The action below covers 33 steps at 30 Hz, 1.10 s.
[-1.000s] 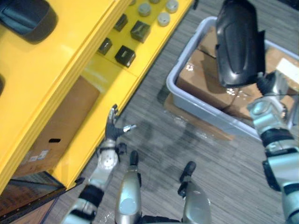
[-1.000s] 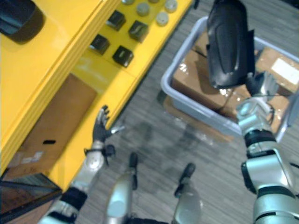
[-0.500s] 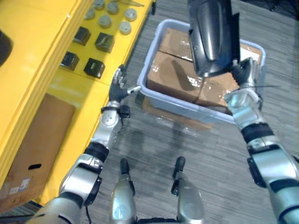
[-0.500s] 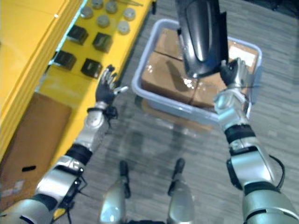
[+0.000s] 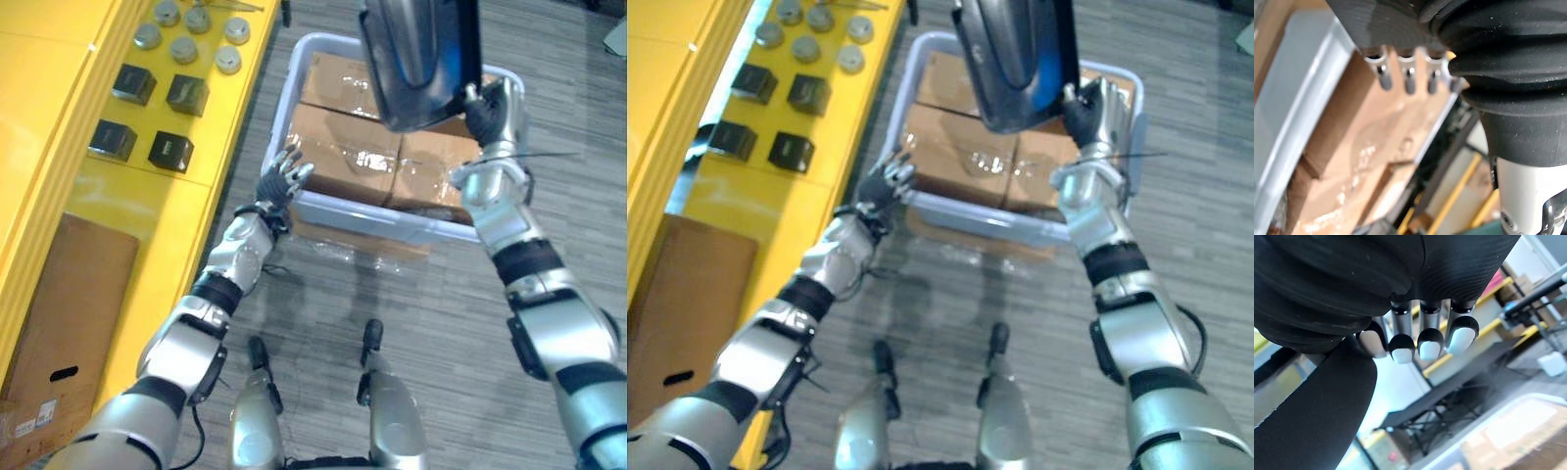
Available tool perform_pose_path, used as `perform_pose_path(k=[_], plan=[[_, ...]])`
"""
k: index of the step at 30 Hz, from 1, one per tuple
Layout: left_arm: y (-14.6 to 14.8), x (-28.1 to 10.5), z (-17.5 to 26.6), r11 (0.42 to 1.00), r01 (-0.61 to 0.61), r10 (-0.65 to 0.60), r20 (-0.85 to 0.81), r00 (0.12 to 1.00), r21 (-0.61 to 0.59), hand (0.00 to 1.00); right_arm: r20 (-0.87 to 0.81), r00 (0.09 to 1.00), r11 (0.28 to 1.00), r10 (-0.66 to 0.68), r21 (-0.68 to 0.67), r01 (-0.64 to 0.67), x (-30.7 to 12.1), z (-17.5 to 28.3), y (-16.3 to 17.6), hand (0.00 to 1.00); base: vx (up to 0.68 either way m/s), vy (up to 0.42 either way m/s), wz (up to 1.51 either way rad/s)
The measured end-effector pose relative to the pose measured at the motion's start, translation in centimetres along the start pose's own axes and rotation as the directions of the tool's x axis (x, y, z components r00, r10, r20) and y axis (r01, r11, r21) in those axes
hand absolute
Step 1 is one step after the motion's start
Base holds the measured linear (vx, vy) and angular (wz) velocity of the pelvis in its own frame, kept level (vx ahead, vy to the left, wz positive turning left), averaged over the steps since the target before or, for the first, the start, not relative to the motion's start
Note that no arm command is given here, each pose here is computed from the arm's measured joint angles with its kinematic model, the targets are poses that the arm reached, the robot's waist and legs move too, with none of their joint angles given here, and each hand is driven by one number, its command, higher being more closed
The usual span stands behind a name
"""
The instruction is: Walk over and take plastic housings, then place them on the shelf
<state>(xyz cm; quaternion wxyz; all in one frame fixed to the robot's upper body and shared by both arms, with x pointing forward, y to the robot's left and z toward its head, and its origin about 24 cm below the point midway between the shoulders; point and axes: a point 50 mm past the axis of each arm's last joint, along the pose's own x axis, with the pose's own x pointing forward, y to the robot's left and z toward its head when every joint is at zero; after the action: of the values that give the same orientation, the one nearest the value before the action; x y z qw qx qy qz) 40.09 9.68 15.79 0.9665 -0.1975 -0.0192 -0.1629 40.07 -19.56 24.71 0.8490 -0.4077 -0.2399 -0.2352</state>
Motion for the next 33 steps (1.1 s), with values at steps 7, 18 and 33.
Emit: perform_pose_path(k=[7, 18, 33], plan=[[-1.5, 0.5, 0.4, 0.998, 0.042, -0.042, 0.016, 0.999, -0.036, 0.00, 0.082, 0.996, 0.999, 0.033, 0.002, -0.033, -0.4, 1.4, 1.0, 1.00, 0.00, 0.000, 0.00], [-5.6, 0.8, 1.5, 0.974, 0.189, -0.171, 0.144, 0.975, -0.123, 0.00, 0.127, 0.985, 0.993, 0.117, -0.004, -0.118, -2.3, 2.3, 3.7, 1.00, 0.00, 0.003, 0.01], [-5.5, 0.5, 1.7, 0.991, 0.087, -0.067, 0.193, 0.979, -0.099, 0.00, 0.168, 0.958, 0.972, 0.233, -0.004, -0.235, -6.0, 1.6, 6.6, 1.00, 0.00, 0.000, 0.00]])
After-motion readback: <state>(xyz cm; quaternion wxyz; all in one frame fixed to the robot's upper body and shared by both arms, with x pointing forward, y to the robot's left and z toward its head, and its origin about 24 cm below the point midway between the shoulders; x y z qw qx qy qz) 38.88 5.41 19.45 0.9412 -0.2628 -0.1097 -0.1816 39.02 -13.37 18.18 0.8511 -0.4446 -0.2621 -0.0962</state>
